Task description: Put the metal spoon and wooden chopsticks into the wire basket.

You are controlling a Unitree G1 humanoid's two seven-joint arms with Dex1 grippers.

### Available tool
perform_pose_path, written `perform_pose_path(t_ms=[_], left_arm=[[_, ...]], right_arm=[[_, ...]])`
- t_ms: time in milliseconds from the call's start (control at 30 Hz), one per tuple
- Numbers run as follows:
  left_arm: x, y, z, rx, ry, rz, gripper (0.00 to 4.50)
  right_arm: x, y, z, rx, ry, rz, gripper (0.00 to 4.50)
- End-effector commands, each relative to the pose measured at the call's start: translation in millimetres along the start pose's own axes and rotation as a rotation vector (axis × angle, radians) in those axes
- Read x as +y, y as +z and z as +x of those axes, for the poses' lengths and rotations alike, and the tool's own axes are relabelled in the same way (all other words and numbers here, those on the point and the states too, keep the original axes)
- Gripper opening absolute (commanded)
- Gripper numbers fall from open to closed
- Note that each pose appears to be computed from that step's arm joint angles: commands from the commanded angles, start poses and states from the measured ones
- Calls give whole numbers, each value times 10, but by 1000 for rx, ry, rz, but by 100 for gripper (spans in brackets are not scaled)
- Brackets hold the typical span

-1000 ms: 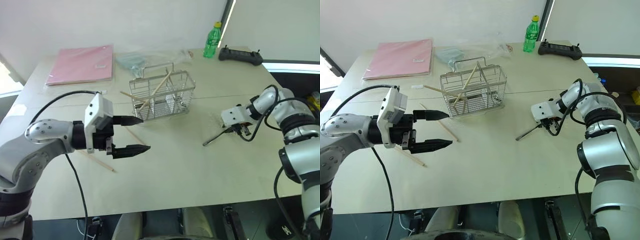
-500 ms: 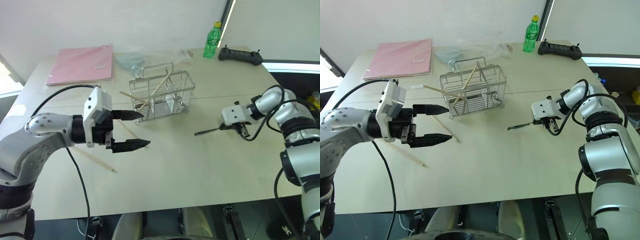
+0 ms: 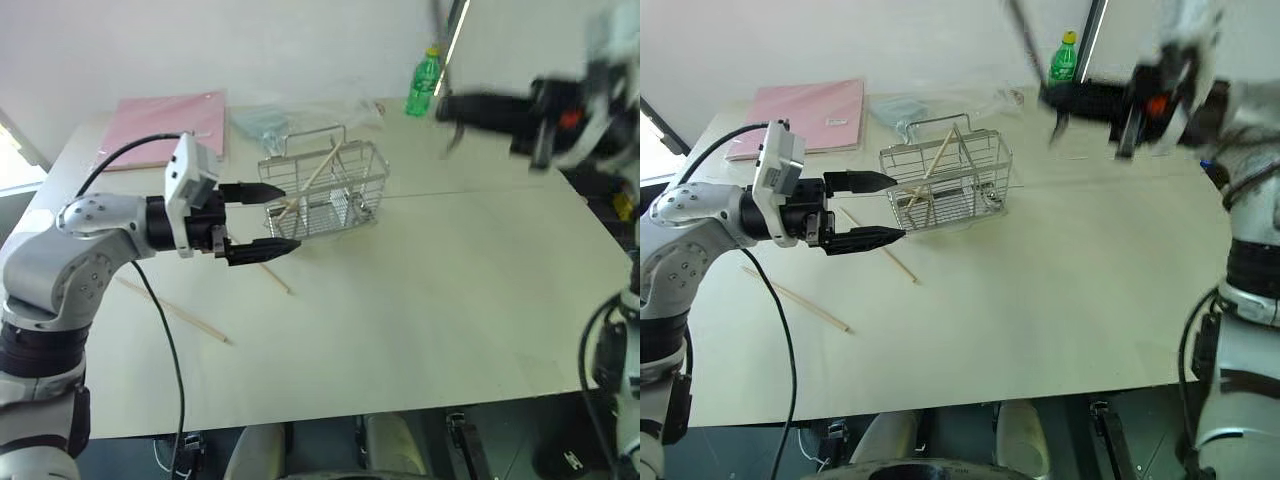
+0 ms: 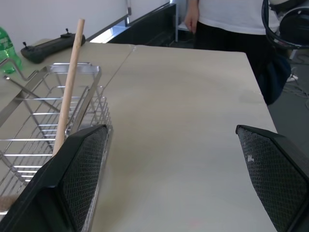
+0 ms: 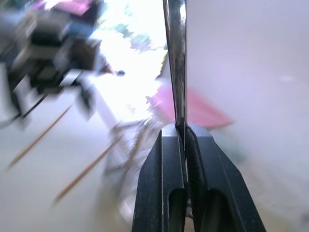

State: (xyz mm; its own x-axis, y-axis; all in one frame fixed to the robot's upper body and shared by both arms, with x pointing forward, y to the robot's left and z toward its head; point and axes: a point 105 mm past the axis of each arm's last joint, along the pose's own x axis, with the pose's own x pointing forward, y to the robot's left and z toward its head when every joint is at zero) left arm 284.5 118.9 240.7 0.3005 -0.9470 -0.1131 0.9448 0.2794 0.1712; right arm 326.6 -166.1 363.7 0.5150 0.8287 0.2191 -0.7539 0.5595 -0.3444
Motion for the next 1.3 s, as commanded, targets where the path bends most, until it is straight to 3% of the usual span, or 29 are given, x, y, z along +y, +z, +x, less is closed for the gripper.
perform_pose_path(t_ms=[33, 400, 700, 867, 967, 1200, 1300], left_arm=[[18, 109, 10, -25, -5, 60, 450], [34, 156, 24, -38, -5, 81, 450], [27, 175, 0, -41, 14, 87, 450], [29, 195, -4, -47, 22, 87, 450], [42, 198, -3, -49, 25, 88, 450], [81, 195, 0, -50, 33, 89, 450], [108, 208, -1, -53, 37, 90, 450]], right_arm=[[-222, 4, 76, -44, -194, 32, 3], [-67, -382, 544, -44, -247, 143, 3], [140, -828, 715, 17, -250, 217, 3], [66, -1110, 695, 66, -346, 237, 3], [46, -1191, 685, 85, -376, 239, 103], [57, -1095, 608, 76, -366, 218, 443], [33, -967, 510, 74, -357, 183, 443]])
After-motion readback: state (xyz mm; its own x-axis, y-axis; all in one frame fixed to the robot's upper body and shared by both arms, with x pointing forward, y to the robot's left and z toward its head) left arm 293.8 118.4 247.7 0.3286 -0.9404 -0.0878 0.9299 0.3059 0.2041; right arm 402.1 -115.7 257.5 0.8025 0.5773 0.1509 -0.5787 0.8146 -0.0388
